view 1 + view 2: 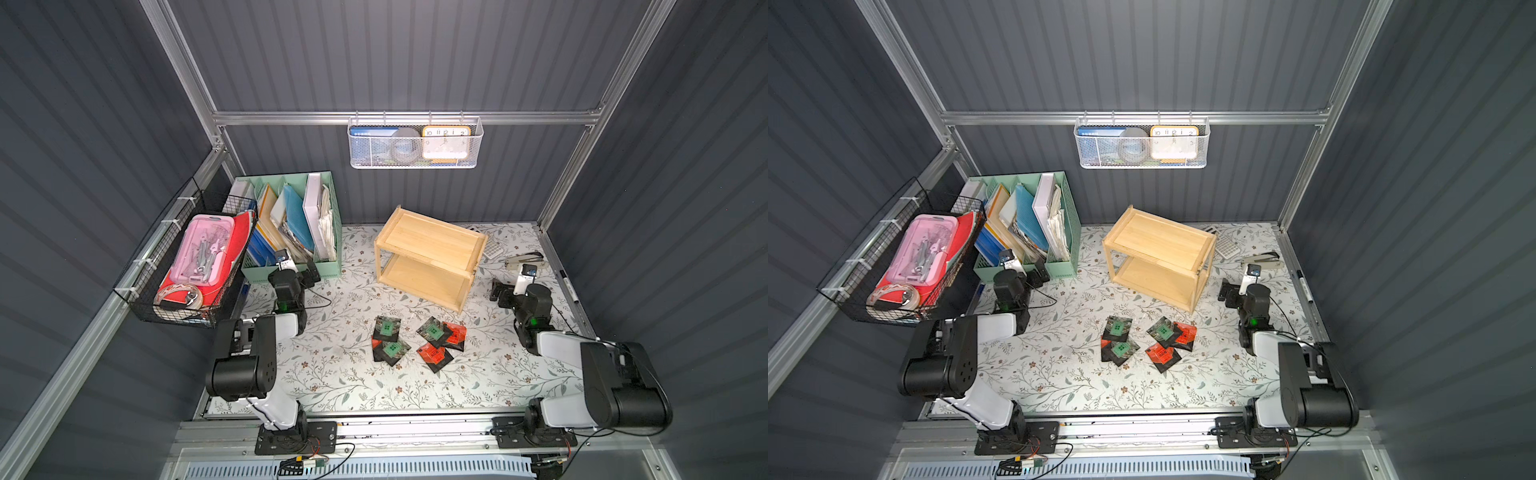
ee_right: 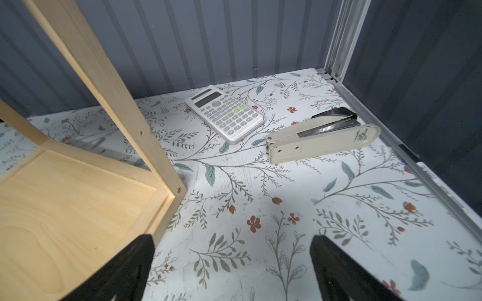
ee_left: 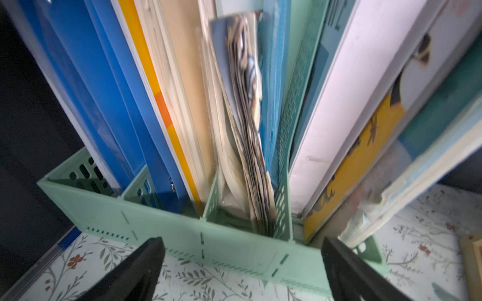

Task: Place the tea bags on the shelf by color
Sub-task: Pick up the tea bag from the center of the board.

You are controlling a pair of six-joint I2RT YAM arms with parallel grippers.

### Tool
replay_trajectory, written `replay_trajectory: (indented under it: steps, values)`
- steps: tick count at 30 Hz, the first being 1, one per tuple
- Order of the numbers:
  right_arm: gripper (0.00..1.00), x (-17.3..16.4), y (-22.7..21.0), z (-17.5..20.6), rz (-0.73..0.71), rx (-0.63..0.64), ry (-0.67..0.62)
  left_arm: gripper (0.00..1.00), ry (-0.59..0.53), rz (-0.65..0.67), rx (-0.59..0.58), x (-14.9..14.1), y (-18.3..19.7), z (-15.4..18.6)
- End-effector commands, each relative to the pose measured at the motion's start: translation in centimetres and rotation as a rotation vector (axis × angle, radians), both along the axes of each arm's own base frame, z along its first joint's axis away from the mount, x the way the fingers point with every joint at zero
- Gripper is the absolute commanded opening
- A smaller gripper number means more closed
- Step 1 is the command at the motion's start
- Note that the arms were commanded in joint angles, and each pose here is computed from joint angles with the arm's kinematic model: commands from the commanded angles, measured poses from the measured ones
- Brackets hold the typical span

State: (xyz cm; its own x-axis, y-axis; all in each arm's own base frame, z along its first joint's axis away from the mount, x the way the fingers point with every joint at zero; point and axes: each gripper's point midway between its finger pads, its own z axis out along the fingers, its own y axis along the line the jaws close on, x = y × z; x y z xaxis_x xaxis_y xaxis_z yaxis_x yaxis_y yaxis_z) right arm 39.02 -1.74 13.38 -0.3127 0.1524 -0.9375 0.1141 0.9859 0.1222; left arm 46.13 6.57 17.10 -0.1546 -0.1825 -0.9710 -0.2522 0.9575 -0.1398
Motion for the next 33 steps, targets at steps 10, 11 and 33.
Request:
replay_trajectory:
  steps: [10,11,33]
  values:
    - [0.99,-8.7,1.7,7.0,-0.051,0.313,0.226,1.0,0.165,0.006,-0.379,-5.0,-2.2,4.7]
    - [0.99,-9.5,2.0,7.2,-0.047,0.334,0.247,1.0,0.177,0.001,-0.406,-5.6,-2.6,4.8]
    - [0.99,-18.4,13.1,4.9,0.281,0.641,0.646,1.0,0.441,-0.309,-0.732,-12.7,-12.9,1.5]
